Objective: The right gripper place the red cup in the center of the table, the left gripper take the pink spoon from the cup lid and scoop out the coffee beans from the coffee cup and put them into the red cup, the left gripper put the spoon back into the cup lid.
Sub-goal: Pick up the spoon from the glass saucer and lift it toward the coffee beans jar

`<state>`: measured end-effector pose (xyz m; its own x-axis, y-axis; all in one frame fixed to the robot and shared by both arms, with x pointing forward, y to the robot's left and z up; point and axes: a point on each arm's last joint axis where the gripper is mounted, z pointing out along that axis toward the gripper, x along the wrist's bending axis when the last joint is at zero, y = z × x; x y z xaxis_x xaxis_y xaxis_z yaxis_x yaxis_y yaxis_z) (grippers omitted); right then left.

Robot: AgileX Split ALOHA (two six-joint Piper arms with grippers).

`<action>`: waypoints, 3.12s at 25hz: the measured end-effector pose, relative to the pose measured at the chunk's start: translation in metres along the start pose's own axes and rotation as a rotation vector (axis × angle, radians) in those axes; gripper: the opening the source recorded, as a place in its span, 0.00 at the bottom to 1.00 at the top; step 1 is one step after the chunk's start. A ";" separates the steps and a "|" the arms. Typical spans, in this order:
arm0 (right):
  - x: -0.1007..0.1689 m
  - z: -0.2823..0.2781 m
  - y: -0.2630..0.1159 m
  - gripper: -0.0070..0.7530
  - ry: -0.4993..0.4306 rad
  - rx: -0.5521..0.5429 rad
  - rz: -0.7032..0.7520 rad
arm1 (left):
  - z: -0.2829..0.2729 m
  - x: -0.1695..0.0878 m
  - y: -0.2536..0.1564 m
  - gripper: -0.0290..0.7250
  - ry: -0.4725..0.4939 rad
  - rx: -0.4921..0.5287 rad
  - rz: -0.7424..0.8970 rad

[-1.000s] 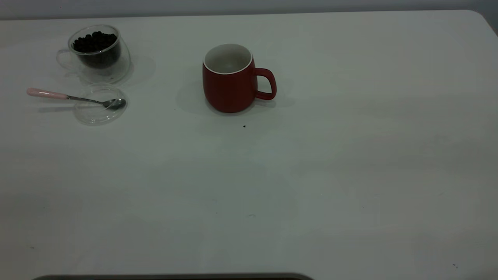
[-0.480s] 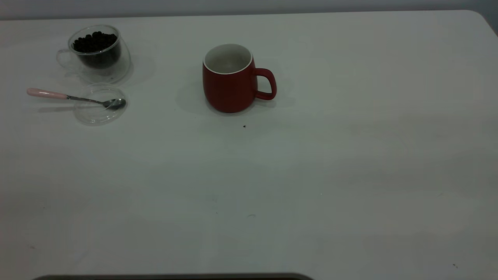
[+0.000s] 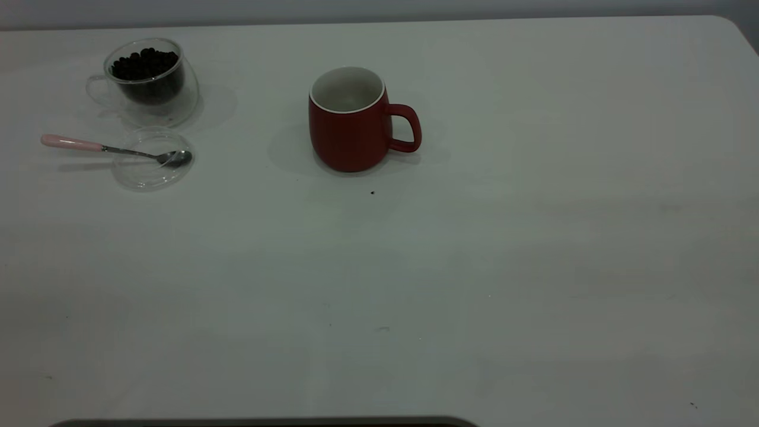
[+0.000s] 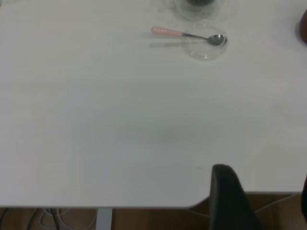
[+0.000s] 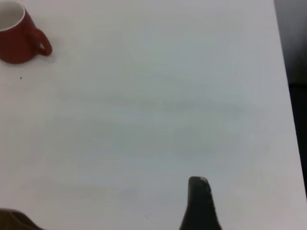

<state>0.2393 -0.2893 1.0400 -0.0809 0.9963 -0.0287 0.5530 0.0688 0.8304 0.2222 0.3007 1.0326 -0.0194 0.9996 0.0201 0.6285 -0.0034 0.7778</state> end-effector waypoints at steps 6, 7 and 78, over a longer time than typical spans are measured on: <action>-0.003 0.000 -0.001 0.79 -0.036 0.000 0.033 | 0.000 0.000 0.000 0.60 0.000 0.000 -0.001; -0.004 -0.001 -0.001 0.79 -0.041 0.001 0.037 | 0.000 0.000 0.000 0.60 0.000 0.000 -0.001; -0.005 -0.001 -0.001 0.79 -0.052 0.005 0.058 | 0.258 0.020 0.187 0.98 -0.438 0.607 -0.056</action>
<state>0.2385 -0.2940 1.0393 -0.0056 0.9999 -0.0097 0.5595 0.0112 0.8288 0.5406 0.3269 1.0164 0.1678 0.9177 -0.3602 0.9565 -0.0631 0.2850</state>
